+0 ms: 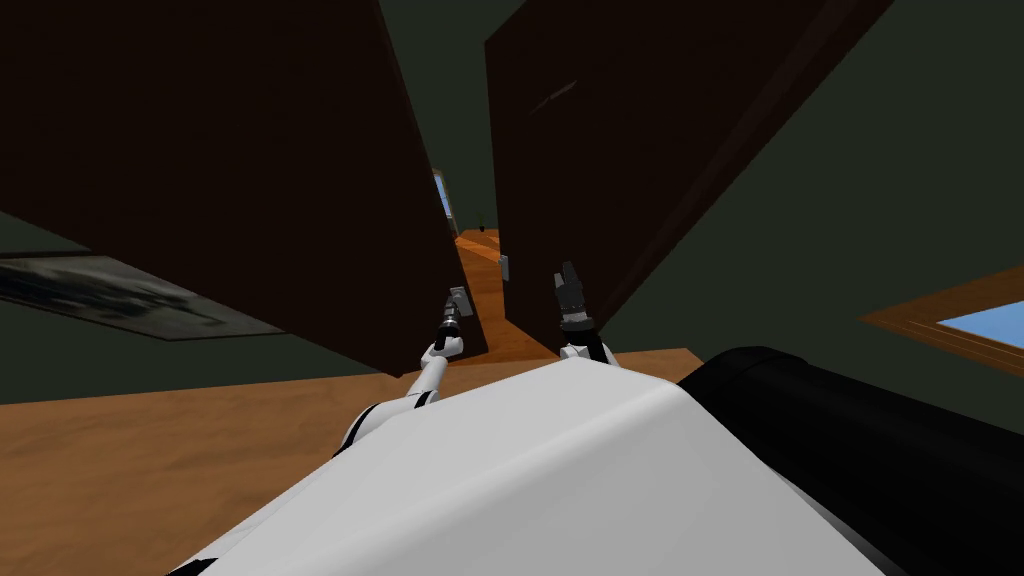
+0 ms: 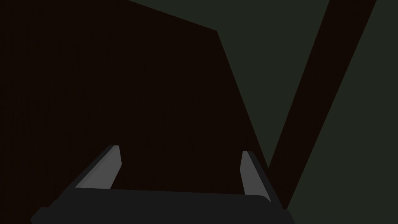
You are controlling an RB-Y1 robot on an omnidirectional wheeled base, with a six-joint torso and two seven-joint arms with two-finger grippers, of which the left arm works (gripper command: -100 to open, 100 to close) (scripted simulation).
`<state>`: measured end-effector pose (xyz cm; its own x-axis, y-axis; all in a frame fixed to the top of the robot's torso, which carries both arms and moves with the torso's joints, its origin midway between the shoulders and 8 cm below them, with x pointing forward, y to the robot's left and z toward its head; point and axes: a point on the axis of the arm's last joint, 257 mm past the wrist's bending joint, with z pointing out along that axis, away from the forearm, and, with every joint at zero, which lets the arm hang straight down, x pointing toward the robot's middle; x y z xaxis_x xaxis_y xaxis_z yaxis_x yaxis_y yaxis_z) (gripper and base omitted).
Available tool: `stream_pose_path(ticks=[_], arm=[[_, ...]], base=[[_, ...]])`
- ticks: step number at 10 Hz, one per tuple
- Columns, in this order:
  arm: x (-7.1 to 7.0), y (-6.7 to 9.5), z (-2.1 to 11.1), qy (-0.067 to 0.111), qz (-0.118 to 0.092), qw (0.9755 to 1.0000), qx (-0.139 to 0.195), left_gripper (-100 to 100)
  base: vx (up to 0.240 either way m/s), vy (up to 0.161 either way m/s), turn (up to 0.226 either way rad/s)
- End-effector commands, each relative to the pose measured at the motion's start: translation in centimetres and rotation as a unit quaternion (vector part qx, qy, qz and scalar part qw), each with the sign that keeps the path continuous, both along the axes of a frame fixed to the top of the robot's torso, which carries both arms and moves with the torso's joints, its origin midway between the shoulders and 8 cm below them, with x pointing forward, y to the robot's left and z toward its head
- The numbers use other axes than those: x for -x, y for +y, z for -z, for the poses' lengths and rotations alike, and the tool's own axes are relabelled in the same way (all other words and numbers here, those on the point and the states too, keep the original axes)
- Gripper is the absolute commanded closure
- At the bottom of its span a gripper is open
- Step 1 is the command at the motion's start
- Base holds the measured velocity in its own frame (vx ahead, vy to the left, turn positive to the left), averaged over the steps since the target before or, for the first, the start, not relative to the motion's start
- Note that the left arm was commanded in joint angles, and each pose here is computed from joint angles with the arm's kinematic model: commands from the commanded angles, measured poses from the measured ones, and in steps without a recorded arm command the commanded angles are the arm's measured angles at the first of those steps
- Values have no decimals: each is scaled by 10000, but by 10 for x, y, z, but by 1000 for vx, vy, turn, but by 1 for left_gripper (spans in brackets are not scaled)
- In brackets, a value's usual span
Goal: Push the door open
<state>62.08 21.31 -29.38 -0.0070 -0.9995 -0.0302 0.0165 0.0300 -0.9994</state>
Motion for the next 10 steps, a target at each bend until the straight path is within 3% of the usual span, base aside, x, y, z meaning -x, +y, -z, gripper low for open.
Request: stream_pose_path(ticks=[1,4,5,10], arm=[[1,0,1,-9,-8,10000,19,-100],[4,-6,2,-13,-1,10000,70,-100],[4,-6,2,-13,-1,10000,70,100],[4,-6,2,-13,-1,10000,70,100]], base=[[180,-27,-24],[168,-20,-18],[-12,-2,6],[-17,1,-2]])
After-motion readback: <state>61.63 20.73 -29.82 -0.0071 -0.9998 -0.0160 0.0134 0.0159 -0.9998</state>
